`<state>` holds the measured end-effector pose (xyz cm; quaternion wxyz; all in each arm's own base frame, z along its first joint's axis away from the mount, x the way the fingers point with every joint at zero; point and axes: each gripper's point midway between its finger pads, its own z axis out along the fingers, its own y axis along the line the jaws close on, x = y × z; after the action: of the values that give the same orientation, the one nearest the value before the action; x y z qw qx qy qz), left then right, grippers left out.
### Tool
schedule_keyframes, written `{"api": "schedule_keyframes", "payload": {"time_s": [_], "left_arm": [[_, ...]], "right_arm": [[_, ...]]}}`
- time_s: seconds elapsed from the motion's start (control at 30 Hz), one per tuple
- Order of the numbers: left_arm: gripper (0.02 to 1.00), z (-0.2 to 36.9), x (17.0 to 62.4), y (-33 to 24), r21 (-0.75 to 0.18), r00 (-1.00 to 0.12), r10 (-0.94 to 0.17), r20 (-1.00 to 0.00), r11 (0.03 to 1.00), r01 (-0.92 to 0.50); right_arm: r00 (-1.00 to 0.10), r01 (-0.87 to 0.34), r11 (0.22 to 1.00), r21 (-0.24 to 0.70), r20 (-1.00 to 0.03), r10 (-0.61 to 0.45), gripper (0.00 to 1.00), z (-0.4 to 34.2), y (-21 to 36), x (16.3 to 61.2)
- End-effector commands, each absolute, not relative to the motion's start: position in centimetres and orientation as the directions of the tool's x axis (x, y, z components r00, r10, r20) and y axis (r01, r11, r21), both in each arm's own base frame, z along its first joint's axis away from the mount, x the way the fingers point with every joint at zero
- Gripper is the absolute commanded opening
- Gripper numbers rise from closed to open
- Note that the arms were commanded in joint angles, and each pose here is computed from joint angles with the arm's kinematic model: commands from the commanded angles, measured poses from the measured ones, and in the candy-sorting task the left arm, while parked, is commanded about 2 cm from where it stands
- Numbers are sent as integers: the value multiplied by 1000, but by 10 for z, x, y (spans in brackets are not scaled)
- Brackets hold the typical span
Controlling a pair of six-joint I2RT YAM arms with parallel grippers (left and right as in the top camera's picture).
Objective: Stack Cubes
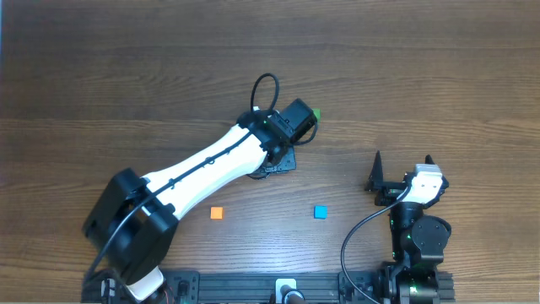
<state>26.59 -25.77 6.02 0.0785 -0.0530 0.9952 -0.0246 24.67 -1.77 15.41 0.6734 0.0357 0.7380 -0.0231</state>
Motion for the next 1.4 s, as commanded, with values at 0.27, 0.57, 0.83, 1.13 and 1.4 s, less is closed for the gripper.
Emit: {"api": "schedule_keyframes", "payload": {"time_s": [0.27,0.57,0.83,1.13,1.4], "left_arm": [[42,38,269,-251,-2,-981,-129,-144,992,-130],[42,38,280,-244,-6,-975,-152,-161,988,-153],[42,35,284,-246,-11,-977,-129,-167,992,-129],[40,24,283,-247,0,-981,-127,-149,992,-129],[40,19,282,-247,7,-983,-126,-134,992,-128]], "right_arm": [[-91,85,996,10,-996,18,991,153,-18,246],[-90,85,996,10,-996,18,991,153,-18,246],[-91,85,996,10,-996,18,991,153,-18,246],[-91,85,996,10,-996,18,991,153,-18,246],[-91,85,996,10,-996,18,993,153,-18,246]]}}
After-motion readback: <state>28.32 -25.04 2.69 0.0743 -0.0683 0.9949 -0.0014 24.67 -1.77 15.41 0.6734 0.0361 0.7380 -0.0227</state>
